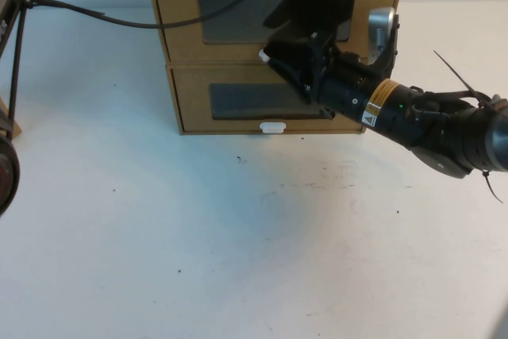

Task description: Open the shoe box

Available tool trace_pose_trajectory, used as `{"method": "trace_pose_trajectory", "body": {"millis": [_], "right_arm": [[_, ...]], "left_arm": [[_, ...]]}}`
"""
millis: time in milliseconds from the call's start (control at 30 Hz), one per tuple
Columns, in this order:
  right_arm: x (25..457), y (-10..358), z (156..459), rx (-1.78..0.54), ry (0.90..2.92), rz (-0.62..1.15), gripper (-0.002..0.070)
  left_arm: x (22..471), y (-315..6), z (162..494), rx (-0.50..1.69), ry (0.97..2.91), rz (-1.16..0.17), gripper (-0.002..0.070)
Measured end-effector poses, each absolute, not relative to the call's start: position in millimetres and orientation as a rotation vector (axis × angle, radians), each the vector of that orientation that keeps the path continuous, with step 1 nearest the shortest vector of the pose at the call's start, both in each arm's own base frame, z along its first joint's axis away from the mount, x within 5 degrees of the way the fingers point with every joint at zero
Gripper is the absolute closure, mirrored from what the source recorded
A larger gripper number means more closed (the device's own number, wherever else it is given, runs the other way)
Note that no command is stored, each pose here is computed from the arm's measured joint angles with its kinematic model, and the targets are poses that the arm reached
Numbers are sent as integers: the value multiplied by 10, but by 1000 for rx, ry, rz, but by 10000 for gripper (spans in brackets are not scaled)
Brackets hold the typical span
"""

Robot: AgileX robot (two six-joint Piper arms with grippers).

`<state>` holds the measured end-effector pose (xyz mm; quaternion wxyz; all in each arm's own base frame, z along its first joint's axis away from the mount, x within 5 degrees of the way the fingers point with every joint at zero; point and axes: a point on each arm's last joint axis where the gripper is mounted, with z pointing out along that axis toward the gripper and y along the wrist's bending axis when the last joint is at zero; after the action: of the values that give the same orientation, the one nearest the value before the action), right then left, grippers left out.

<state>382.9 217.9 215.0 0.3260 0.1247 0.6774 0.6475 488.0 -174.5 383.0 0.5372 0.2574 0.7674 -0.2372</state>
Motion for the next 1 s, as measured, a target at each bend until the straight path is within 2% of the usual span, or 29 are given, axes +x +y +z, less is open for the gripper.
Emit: {"method": "trace_pose_trajectory", "body": {"millis": [400, 1000], "right_arm": [[3742, 2243, 2123, 219, 1852, 1760, 500], [3822, 2191, 2092, 348, 1847, 1686, 495]], "left_arm": [[4880, -1743, 3829, 613, 1828, -561, 680], [4880, -1743, 3831, 613, 1827, -561, 680]]}}
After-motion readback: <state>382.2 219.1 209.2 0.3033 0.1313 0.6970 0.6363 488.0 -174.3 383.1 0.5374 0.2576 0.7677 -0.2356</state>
